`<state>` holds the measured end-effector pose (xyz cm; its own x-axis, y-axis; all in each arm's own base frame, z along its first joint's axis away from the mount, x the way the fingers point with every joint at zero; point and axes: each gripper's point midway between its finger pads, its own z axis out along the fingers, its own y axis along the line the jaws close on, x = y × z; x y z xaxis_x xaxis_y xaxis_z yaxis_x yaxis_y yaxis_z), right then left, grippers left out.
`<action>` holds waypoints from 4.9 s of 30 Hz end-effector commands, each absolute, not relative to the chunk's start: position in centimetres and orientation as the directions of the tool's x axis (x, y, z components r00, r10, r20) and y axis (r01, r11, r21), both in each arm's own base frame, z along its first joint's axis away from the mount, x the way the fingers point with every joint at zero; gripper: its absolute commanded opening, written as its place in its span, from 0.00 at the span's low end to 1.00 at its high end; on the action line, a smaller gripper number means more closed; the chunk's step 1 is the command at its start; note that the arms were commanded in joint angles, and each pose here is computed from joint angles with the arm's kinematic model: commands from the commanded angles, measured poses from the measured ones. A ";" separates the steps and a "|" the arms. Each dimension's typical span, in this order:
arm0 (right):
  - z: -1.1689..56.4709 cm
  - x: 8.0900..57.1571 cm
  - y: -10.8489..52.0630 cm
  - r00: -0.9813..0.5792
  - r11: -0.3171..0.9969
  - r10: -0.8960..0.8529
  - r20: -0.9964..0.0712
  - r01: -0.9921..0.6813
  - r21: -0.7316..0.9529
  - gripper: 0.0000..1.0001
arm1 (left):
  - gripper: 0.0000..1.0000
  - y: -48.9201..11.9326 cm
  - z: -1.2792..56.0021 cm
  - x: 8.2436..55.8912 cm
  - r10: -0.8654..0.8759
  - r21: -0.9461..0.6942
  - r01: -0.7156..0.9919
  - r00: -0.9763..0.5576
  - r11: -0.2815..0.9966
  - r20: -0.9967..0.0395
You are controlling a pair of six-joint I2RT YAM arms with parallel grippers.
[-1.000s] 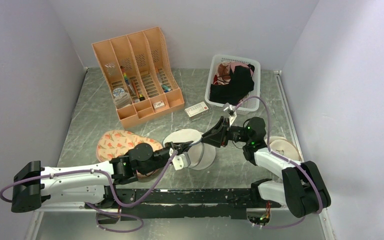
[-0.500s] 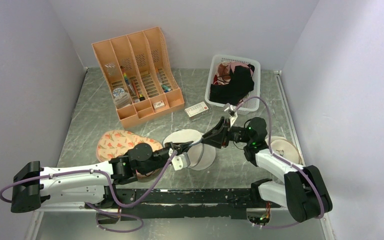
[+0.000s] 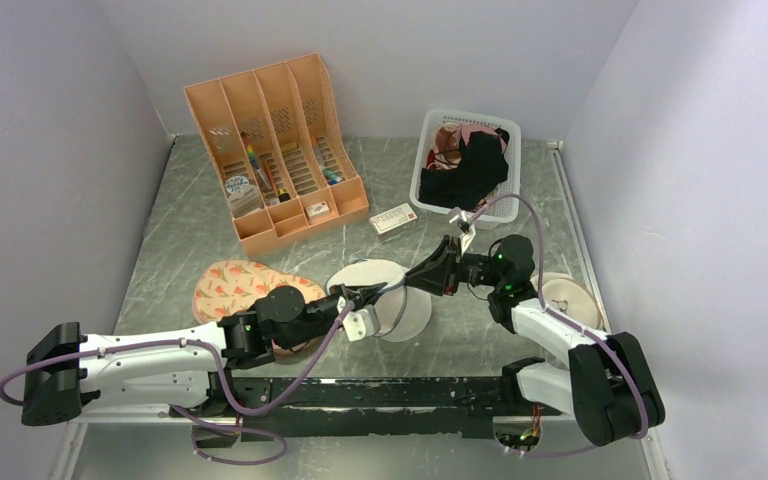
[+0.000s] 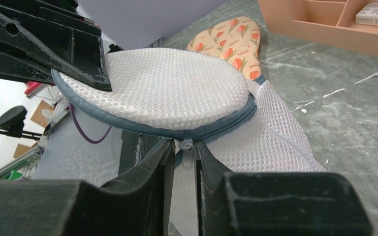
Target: Unzip the laundry bag and remove the bra
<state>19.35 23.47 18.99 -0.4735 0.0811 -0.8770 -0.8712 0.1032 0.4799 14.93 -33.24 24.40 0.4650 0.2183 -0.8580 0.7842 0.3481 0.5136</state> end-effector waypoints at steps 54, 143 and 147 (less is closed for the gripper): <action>18.5 21.7 23.5 -0.488 0.130 0.081 -0.869 -0.859 0.495 0.00 | 0.07 -33.7 29.2 12.5 0.078 0.518 0.807 0.519 0.282 -0.851; 9.9 24.2 15.7 -0.592 0.928 0.216 -0.776 -0.123 0.352 0.09 | 0.07 -29.3 28.4 21.9 -0.208 -0.618 0.388 -0.708 0.684 -0.675; 9.8 24.5 14.7 -0.575 0.951 0.168 -0.801 -0.120 0.286 0.00 | 0.07 -28.5 28.6 22.2 -0.251 -0.676 0.360 -0.734 0.643 -0.631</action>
<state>24.30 16.79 10.77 -0.5951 0.2345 -0.7687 -0.1552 0.9049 0.3962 23.44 -28.30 27.69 -0.6710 -0.2135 -0.7101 0.3664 0.7371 -0.5679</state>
